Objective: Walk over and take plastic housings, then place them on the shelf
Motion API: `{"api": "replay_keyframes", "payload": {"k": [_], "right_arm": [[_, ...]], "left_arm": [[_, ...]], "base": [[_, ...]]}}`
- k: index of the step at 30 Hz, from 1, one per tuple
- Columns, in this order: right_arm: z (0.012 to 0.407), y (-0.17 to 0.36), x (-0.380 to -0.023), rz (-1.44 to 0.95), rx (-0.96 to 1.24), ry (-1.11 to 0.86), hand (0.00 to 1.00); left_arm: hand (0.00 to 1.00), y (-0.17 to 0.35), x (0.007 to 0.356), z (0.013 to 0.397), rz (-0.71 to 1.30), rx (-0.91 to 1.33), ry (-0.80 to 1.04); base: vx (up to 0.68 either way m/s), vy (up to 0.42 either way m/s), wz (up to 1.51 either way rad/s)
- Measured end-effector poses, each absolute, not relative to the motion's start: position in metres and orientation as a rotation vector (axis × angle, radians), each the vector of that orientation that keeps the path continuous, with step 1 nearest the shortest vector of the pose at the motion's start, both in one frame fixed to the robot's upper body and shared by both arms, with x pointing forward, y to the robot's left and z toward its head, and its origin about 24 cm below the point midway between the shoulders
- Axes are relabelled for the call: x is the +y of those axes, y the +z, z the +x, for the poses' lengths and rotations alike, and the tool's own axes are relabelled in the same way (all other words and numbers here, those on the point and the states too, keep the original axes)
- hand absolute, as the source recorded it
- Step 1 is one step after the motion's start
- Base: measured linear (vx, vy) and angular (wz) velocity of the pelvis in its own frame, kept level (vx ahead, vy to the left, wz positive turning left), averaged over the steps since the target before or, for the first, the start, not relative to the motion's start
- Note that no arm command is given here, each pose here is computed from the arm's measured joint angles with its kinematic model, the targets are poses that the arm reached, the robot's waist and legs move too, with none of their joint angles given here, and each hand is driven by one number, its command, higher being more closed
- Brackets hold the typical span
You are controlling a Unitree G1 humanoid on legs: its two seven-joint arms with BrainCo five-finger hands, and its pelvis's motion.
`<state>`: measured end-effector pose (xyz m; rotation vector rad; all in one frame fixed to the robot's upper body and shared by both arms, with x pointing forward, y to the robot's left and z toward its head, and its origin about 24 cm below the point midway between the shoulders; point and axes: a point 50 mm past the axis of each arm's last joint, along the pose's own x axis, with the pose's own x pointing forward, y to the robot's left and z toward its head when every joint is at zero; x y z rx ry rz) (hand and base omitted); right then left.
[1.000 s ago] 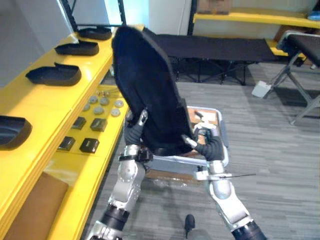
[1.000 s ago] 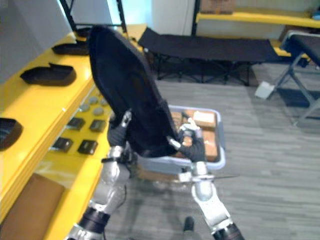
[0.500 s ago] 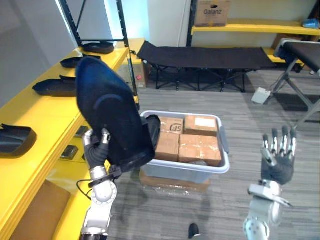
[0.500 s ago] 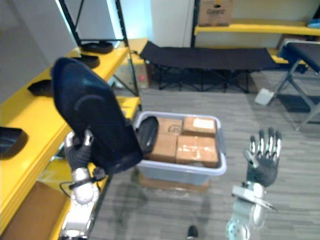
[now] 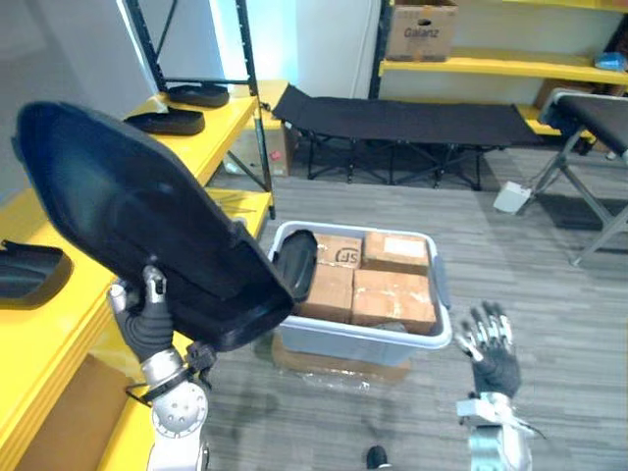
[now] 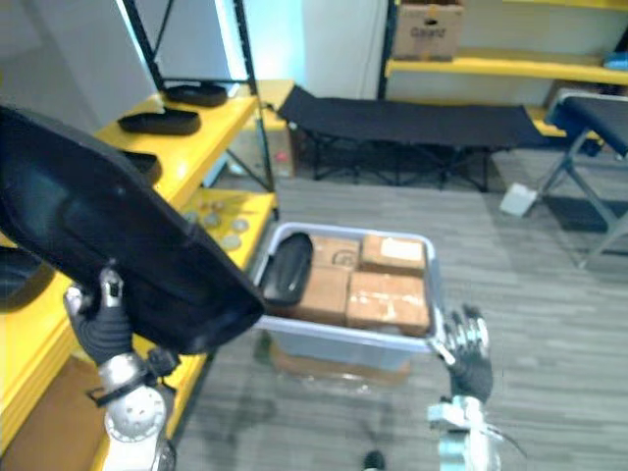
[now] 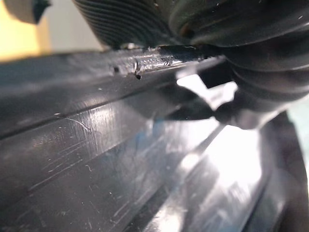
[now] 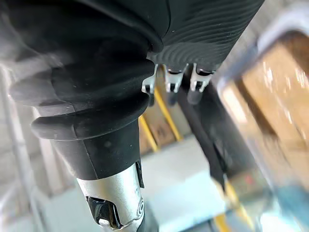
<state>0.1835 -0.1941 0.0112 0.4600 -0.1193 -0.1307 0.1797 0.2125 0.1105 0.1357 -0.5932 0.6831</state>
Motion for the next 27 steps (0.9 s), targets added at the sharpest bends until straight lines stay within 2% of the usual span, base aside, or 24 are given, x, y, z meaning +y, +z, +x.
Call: {"api": "replay_keyframes", "payload": {"k": [6,11,14,20,25,27], "right_arm": [[0.224,0.027,-0.135,0.421,-0.136,0.158,0.00],[0.241,0.042,-0.114,0.341,-0.175,0.196,0.00],[0.249,0.052,-0.112,0.326,-0.215,0.207,0.00],[0.249,0.053,-0.111,0.347,-0.212,0.275,0.00],[0.251,0.052,-0.132,0.298,-0.212,0.207,0.00],[0.252,0.054,-0.129,0.289,-0.221,0.211,0.00]], "left_arm": [[1.00,0.116,0.236,0.155,0.213,-0.579,0.883],[1.00,0.112,0.252,0.128,0.205,-0.541,0.927],[1.00,0.121,0.256,0.115,0.160,-0.599,0.889],[1.00,0.130,0.255,0.111,0.212,-0.645,0.803],[1.00,0.139,0.249,0.114,0.242,-0.709,0.626],[1.00,0.144,0.250,0.115,0.245,-0.738,0.579]], "base": [[0.02,-0.004,0.69],[0.03,0.020,0.70],[0.01,0.048,0.16],[-0.01,0.022,0.09],[0.04,0.065,1.18],[0.06,0.153,0.80]]}}
